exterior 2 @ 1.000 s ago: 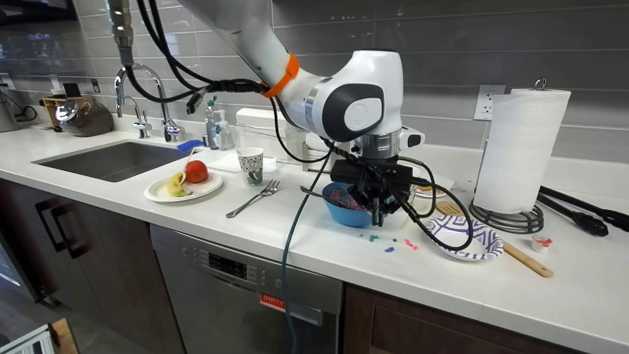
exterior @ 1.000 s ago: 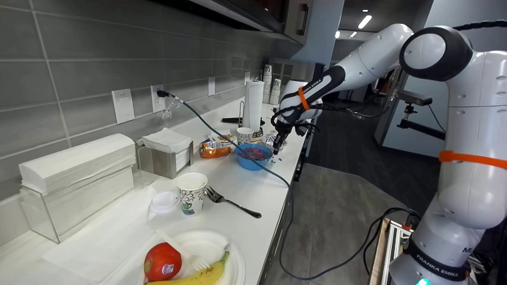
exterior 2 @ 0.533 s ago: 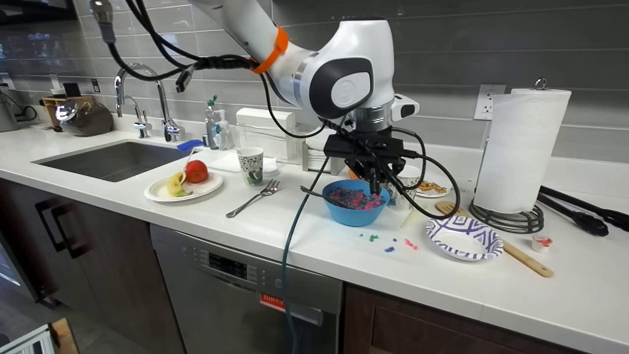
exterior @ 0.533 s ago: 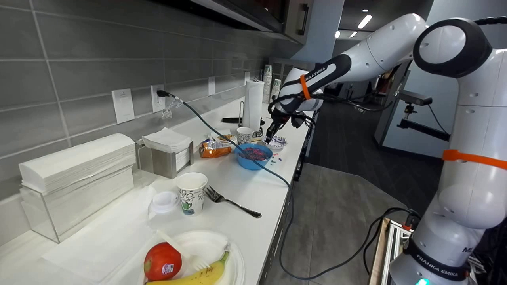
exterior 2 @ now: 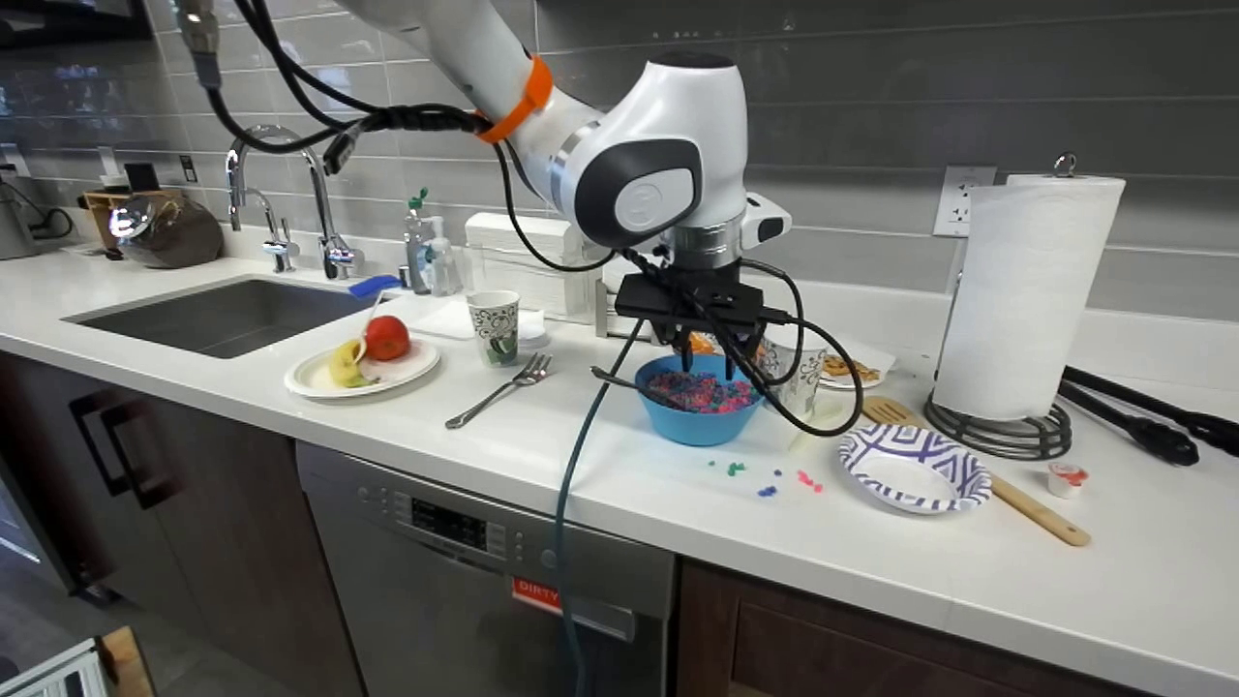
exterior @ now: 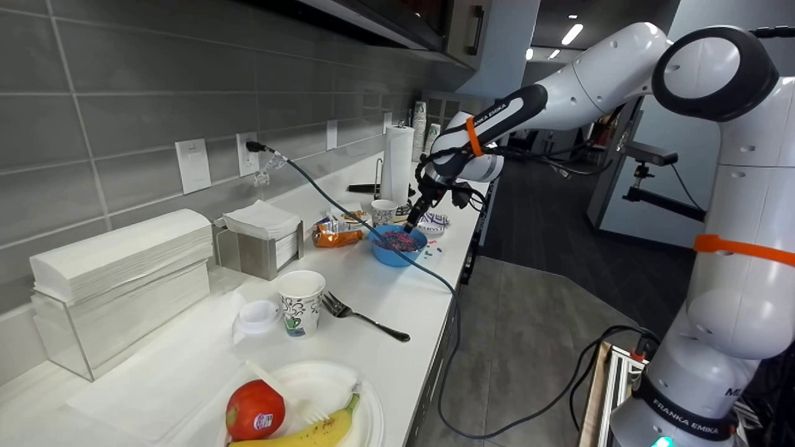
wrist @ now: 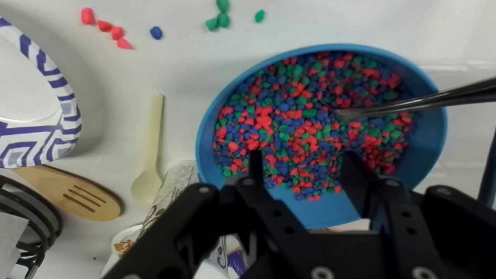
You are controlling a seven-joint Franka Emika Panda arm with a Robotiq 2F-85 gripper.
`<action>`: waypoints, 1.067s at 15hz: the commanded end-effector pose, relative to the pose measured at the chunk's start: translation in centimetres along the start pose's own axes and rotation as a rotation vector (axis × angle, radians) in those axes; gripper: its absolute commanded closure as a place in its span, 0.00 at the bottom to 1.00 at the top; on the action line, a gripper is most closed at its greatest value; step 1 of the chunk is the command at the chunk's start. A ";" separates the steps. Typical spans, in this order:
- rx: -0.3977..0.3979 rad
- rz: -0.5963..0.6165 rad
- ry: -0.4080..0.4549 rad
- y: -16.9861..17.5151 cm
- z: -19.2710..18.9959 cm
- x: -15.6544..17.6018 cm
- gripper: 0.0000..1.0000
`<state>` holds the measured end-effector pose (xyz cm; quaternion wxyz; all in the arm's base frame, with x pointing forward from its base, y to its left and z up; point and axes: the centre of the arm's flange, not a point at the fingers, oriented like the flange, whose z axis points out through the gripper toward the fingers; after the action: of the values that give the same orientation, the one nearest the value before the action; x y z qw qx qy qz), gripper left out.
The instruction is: Put the blue cereal from the countertop inside the blue bowl.
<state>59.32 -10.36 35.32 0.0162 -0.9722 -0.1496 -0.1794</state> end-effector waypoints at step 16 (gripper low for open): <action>-0.033 0.062 -0.342 4.5 0.6 -6.1 0.30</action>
<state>54.62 -15.64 33.97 -0.0321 -0.9927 -0.1153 -0.0175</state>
